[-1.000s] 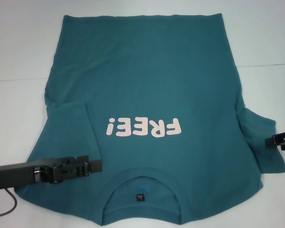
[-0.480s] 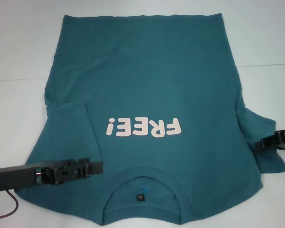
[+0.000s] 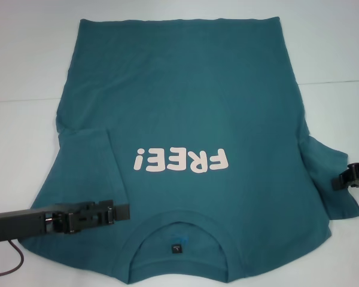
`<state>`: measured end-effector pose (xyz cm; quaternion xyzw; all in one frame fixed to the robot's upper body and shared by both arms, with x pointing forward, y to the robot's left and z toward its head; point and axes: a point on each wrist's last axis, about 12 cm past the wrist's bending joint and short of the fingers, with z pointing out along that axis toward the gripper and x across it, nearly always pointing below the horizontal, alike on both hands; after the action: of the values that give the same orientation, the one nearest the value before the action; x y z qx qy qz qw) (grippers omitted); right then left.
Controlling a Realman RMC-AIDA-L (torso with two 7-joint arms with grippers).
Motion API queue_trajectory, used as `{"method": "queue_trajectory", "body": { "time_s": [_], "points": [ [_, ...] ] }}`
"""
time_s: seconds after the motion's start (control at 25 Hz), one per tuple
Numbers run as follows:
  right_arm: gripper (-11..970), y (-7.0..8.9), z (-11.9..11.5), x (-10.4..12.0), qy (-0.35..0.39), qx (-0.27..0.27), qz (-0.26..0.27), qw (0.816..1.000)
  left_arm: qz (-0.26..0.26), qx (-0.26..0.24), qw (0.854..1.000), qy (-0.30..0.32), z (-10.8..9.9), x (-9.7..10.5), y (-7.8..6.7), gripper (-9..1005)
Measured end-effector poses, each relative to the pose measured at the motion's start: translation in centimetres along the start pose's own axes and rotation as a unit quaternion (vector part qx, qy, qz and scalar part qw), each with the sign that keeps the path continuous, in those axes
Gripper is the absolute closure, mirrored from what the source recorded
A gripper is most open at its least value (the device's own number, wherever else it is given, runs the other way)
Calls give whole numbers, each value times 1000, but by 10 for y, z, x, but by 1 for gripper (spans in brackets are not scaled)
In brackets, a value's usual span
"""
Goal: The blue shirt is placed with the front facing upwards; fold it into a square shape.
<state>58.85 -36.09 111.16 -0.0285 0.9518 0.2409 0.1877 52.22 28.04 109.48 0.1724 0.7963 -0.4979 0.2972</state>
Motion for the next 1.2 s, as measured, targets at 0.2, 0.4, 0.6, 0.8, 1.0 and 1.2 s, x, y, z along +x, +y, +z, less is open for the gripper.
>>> {"method": "queue_trajectory", "body": {
  "time_s": [0.2,0.4,0.6,0.8,1.0,1.2],
  "points": [
    [943,-4,-5,-1,-2,7,9,1000,-1,0,1000,-2,0,0,0,231],
    [942,-11,-11,-3,-9,26,31,999,-2,-1,1000,-3,0,0,0,230],
    [942,-10,-15,-11,-13,35,26,999,-6,-3,1000,-3,-1,3,1,230],
    [942,-9,-23,-26,-6,63,21,998,-11,-4,1000,-4,-2,4,1,230],
    [941,-6,-31,-36,-3,71,20,997,-13,-5,1000,-4,-3,4,2,230],
    [941,-6,-39,-43,-4,76,24,997,-13,-5,1000,-5,-3,3,2,230]
  ]
}}
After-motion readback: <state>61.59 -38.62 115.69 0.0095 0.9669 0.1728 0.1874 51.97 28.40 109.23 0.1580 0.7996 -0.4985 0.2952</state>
